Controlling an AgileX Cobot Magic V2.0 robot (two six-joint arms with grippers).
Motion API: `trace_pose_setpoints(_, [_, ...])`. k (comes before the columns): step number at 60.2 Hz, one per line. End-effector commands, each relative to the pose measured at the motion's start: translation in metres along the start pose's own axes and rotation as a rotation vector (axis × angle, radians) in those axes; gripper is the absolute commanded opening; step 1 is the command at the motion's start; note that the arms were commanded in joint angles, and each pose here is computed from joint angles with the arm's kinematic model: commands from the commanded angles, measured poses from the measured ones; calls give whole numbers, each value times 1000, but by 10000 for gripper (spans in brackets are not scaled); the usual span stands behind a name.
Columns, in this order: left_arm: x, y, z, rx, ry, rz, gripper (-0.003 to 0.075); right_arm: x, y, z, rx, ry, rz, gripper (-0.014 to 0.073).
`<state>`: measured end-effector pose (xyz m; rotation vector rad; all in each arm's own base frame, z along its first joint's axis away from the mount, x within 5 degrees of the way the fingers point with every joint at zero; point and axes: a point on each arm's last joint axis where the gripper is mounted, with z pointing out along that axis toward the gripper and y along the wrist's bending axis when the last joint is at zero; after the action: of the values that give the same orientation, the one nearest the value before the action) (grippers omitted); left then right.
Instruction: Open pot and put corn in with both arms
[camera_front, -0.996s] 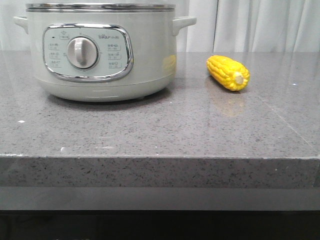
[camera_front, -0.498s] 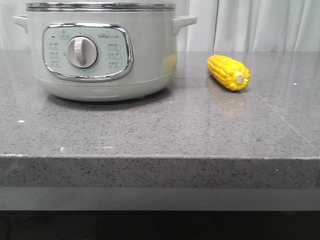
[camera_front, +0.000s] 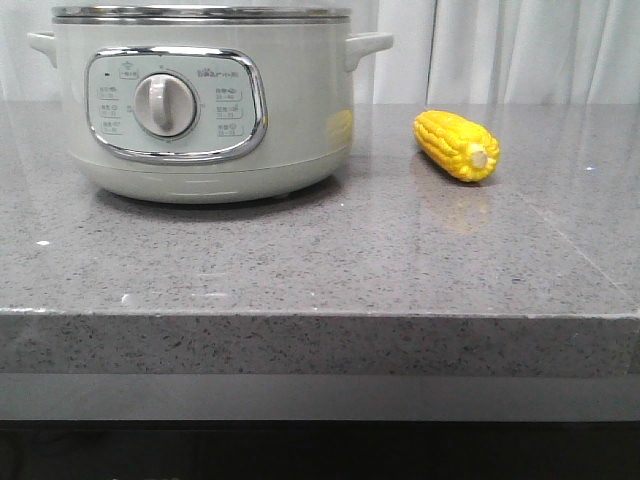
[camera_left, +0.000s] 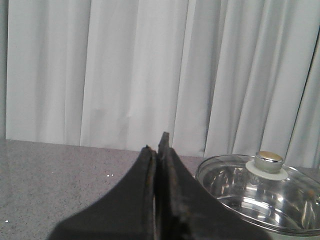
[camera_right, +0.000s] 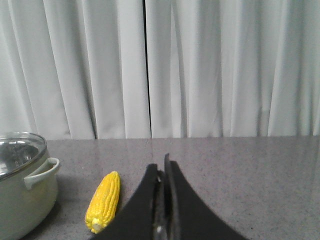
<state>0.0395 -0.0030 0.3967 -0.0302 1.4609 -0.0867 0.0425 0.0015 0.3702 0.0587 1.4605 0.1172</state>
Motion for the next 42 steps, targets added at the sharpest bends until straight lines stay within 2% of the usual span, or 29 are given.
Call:
trace_pose_setpoints(1, [-20,-1,12,4,-15,-16,-20,-22,2,10,9,-8,-13,-69])
trace_pose_setpoints(13, [-7,-1,33,-2,162,-18,-20,-14,1,38,27,152,-13,-69])
trace_pose_setpoints(42, [10,0,42,0,230,-39,-20,7,-2,58,47,351,-26,-65])
